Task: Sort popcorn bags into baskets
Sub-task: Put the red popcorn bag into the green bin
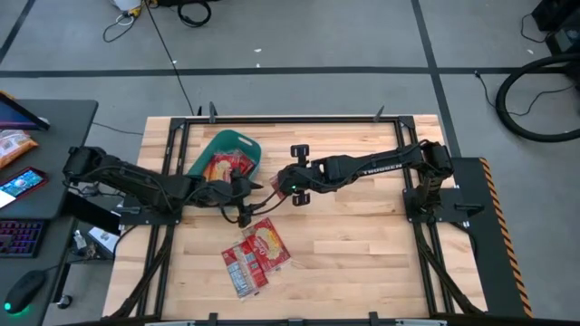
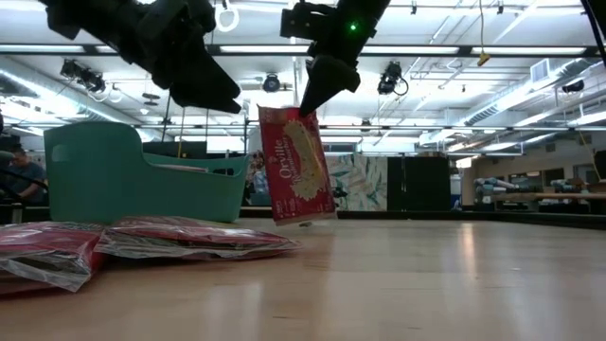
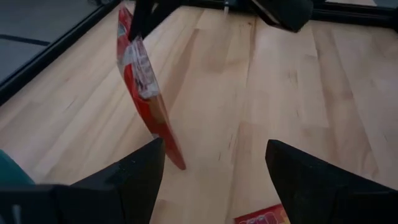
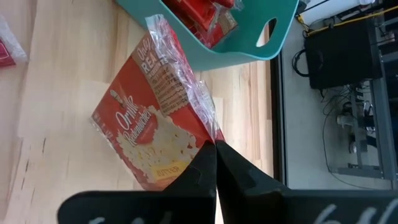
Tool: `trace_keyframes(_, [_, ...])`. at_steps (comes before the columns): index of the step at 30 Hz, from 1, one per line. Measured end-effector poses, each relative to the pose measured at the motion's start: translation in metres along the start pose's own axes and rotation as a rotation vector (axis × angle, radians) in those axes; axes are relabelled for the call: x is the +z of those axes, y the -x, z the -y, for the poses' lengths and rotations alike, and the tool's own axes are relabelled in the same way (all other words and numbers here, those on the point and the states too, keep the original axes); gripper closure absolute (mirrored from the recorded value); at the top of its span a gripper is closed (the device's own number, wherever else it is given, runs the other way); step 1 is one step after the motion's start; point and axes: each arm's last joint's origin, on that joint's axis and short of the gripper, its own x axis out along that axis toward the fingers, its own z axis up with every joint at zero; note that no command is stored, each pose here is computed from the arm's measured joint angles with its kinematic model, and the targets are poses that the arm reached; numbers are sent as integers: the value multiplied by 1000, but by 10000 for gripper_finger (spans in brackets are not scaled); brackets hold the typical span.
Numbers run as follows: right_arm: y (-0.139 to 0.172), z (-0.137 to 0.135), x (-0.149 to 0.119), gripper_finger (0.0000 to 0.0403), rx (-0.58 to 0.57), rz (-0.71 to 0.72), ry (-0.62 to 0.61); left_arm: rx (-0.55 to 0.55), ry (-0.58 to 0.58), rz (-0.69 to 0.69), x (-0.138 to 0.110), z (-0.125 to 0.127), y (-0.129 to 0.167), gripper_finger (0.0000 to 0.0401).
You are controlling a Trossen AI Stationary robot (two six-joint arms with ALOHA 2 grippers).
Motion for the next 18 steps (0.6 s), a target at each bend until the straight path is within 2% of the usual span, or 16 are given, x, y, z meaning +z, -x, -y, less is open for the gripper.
trace_keyframes(18, [0,0,0,400,1,0,17,12,19,-44,-2,-1,2,118])
